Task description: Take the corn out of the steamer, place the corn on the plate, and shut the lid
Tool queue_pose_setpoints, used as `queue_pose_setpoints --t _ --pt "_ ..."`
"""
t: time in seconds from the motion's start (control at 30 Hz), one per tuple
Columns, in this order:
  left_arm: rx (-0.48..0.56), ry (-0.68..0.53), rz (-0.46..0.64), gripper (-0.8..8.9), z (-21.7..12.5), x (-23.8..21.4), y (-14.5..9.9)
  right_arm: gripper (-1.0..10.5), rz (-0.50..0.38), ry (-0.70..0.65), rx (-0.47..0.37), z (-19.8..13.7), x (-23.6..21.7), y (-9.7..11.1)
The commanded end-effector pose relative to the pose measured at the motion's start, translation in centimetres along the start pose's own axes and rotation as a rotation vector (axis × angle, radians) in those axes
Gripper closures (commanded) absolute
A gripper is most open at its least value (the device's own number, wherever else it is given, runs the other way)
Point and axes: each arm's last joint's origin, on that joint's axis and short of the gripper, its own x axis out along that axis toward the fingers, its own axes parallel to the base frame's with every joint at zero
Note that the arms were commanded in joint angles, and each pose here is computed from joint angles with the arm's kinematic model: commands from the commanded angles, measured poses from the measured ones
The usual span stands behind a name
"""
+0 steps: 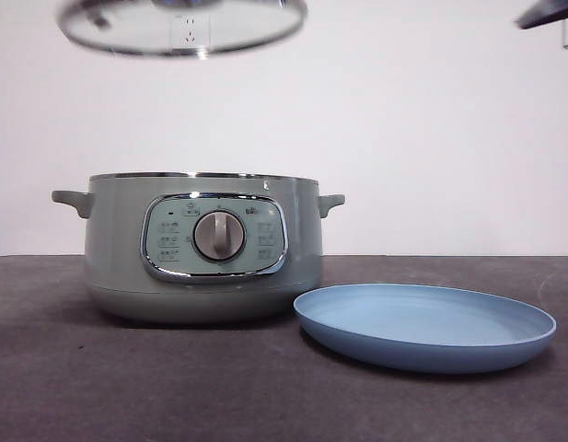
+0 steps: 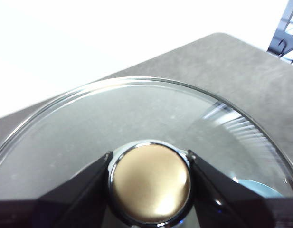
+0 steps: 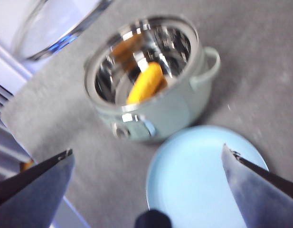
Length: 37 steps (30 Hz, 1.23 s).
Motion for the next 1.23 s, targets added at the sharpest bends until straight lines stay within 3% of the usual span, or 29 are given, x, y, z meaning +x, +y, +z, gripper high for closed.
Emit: queue_pose_setpoints --t 0.03,0.37,0.7,0.87,1.03,1.23 --pt "0.018 -0.095 0.002 8.22 1.5 -3.8 -0.8 2.9 0.036 -0.035 0.042 1.0 1.5 0.0" --pt "0.034 -0.148 0.060 8.22 1.0 -14.5 -3.1 2.9 0.014 0.036 -0.019 6.1 10.0 1.4" --pt "0.032 -0.143 0.093 8.22 -1.0 -20.4 -4.6 2.9 -0.034 0.117 -0.101 10.0 21.3 3.6" --pt "0.031 -0.150 0.093 8.22 -1.8 -22.4 -5.2 2.9 -0.088 0.167 -0.144 9.4 27.0 3.9" --pt "0.028 -0.138 0.092 8.22 -2.5 -23.5 -5.5 2.9 -0.135 0.252 -0.185 6.1 33.2 3.8" --pt "0.026 -0.122 0.086 8.22 -2.7 -23.5 -5.5 2.9 -0.163 0.340 -0.184 2.7 36.6 2.9"
